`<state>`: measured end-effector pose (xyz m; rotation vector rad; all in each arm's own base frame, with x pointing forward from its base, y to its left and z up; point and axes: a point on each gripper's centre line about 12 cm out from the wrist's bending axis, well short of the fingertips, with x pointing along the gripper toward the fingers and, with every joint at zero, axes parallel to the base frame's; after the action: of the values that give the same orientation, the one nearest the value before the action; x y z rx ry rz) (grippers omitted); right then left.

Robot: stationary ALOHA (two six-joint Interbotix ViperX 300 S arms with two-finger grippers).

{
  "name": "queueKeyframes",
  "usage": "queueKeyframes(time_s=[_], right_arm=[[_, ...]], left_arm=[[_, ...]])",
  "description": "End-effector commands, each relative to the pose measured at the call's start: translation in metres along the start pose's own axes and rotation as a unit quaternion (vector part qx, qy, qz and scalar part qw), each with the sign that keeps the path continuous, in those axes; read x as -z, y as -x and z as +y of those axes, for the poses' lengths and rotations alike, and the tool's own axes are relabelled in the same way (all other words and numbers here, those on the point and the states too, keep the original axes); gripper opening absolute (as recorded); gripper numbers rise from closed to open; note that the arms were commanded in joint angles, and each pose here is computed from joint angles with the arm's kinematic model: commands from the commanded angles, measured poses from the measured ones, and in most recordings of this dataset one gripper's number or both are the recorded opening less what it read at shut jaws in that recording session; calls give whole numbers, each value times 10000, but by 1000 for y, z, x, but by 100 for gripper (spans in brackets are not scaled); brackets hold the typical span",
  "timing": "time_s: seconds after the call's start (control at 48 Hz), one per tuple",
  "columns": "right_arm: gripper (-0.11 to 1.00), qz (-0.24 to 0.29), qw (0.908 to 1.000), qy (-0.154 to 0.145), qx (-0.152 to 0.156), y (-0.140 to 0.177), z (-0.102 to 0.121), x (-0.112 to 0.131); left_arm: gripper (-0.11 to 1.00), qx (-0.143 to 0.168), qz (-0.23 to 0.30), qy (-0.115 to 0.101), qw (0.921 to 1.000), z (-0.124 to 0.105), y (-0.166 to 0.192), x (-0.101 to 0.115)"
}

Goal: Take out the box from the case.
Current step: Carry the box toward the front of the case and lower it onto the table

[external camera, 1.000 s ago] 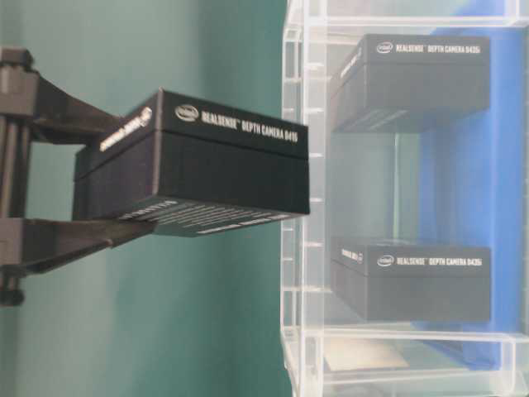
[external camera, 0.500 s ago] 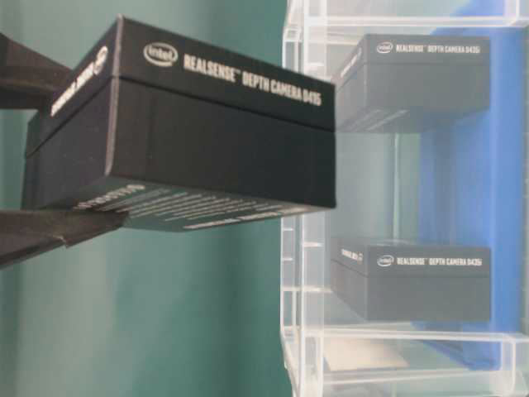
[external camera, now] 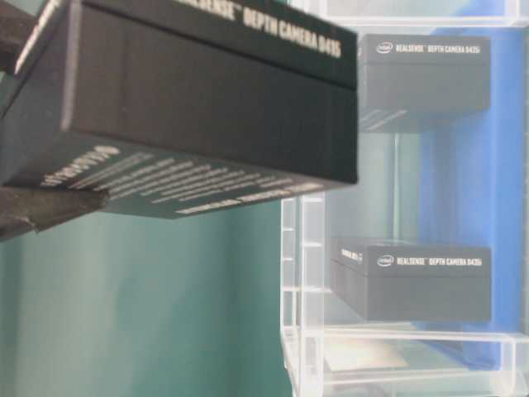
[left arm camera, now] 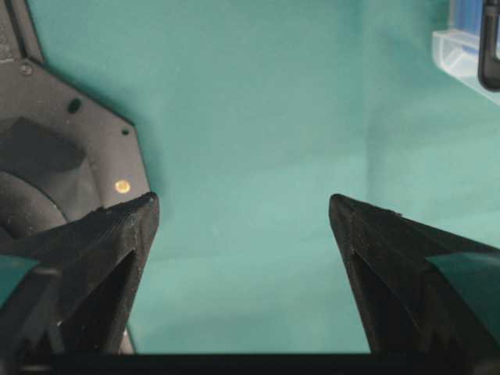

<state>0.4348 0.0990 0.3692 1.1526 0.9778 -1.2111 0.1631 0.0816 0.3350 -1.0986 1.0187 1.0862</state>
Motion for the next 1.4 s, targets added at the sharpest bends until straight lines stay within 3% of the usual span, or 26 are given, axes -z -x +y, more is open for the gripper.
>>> queueKeyframes(time_s=[0.0,0.563,0.917,1.084,1.376], right_arm=[[67,13,9998,-39,-191,15,-2,-4],[67,-110,9997,-22,224,-31,5,7],[67,109,9998,-189,-3,-95,10,25],[67,119,9994,-309,40,-124,5,27],[67,184,9994,-282,-92,-154,1,28]], left_arm=[[90,83,-40,13,10000,-2,5,-1],[90,92,-38,28,9999,-2,5,-1],[90,102,-40,-9,9999,-1,5,0],[90,104,-40,-23,9999,-1,5,1],[90,113,-30,-45,9999,-3,5,3]])
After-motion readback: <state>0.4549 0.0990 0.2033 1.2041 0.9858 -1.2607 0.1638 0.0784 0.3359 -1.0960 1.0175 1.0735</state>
